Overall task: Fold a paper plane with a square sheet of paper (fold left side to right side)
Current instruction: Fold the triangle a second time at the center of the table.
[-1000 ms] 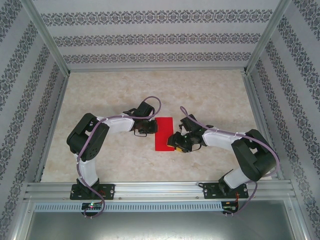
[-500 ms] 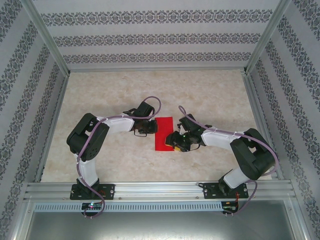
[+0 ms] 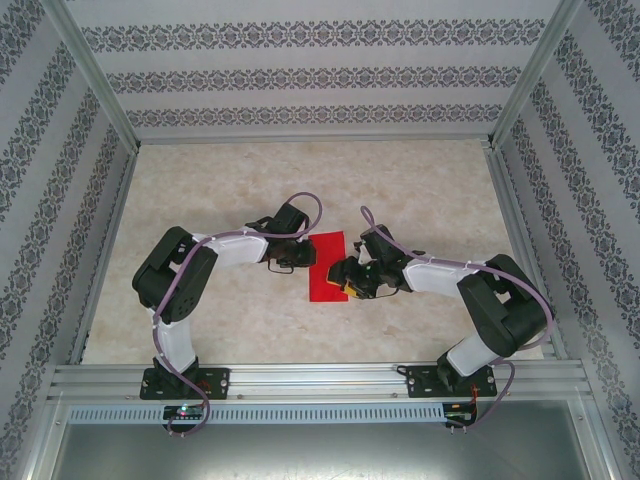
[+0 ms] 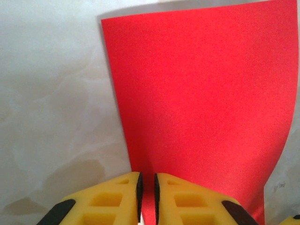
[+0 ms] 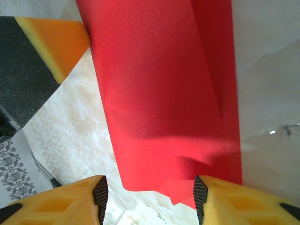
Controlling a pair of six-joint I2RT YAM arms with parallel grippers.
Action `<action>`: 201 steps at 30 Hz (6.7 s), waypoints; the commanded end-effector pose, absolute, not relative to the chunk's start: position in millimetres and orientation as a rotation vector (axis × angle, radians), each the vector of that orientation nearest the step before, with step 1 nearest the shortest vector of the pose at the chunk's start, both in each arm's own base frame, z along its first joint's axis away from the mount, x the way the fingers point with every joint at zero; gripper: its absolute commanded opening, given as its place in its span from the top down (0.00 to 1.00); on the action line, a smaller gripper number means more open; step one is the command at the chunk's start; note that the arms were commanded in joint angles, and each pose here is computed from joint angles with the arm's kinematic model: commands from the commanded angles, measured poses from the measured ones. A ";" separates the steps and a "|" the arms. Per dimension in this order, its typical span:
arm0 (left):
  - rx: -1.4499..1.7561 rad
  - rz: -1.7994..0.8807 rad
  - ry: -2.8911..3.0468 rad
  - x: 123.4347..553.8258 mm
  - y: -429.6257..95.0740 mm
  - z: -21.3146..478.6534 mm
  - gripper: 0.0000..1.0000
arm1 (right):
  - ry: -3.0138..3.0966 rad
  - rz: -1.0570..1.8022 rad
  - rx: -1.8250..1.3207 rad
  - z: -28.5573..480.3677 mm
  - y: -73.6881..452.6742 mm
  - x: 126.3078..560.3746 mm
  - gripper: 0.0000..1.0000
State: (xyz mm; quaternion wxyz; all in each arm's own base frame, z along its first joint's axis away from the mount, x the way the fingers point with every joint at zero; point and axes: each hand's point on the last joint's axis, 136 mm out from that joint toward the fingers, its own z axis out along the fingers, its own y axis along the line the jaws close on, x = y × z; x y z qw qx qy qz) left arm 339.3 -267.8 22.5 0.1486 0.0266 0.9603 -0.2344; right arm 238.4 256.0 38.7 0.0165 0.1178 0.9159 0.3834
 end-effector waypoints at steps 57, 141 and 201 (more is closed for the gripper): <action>0.561 -0.852 2.265 207.4 -294.1 121.3 0.52 | 2.853 1.173 0.511 33.1 233.9 216.7 0.45; 0.783 -0.297 2.306 218.4 -344.7 76.8 0.34 | 2.734 1.388 0.390 72.5 274.0 294.0 0.45; 0.542 -0.699 2.517 269.3 -279.7 55.6 1.00 | 2.886 0.780 0.143 20.4 226.5 217.7 1.00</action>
